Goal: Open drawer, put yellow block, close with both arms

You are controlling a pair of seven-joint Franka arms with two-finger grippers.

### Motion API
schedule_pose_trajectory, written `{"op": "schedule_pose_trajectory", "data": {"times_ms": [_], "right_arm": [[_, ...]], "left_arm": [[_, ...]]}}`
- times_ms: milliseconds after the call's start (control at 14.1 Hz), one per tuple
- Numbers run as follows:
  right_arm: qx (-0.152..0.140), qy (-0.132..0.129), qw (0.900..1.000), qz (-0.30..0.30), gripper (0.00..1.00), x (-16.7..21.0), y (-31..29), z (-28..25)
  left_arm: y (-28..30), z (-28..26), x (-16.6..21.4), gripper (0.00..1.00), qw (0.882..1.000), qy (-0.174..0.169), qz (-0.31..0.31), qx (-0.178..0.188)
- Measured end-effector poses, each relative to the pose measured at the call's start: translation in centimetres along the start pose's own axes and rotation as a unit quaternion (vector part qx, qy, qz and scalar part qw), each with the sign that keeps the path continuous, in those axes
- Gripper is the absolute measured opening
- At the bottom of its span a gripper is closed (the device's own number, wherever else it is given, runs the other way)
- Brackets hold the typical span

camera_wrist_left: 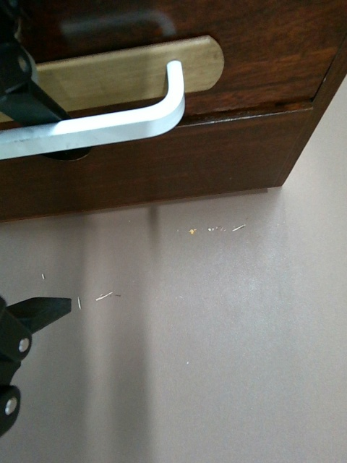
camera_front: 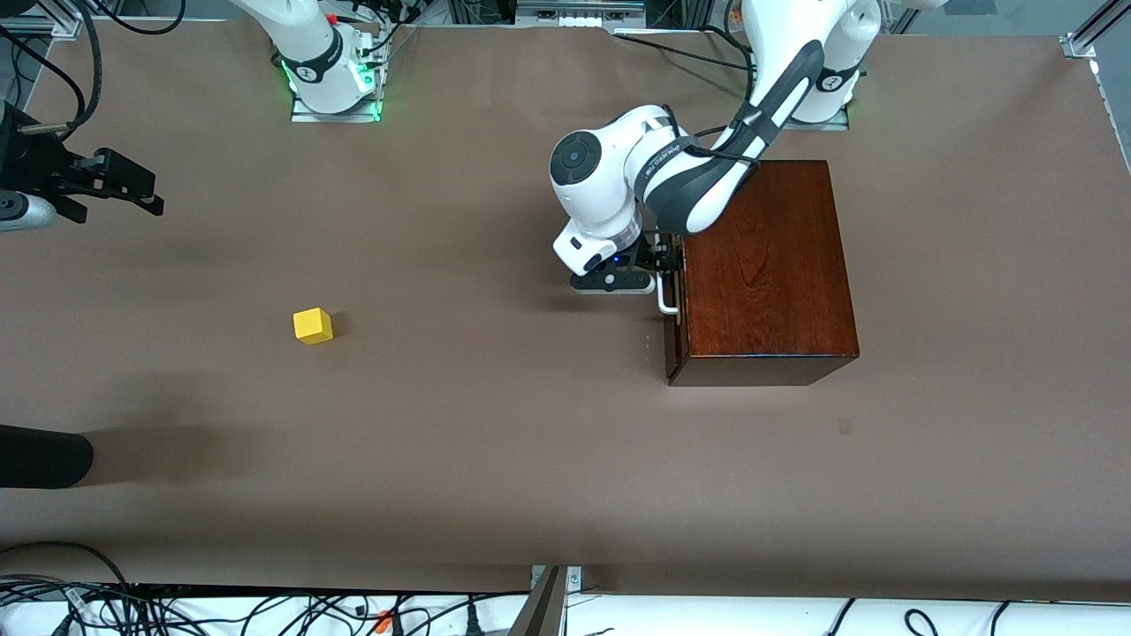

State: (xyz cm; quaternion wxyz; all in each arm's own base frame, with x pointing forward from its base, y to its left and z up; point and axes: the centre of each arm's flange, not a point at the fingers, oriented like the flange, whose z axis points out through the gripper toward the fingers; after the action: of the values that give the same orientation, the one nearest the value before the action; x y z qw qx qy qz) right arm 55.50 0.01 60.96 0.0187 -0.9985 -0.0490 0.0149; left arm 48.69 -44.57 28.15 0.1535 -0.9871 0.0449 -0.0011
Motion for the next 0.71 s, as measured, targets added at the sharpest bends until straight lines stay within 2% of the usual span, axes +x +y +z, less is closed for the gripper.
{"op": "schedule_pose_trajectory", "data": {"times_ms": [707], "right_arm": [[0.0,0.0,1.0,0.001,1.0,-0.01,0.06,0.0]], "left_arm": [[0.46,0.51,0.08,1.0,1.0,-0.001,-0.015,-0.002]]}}
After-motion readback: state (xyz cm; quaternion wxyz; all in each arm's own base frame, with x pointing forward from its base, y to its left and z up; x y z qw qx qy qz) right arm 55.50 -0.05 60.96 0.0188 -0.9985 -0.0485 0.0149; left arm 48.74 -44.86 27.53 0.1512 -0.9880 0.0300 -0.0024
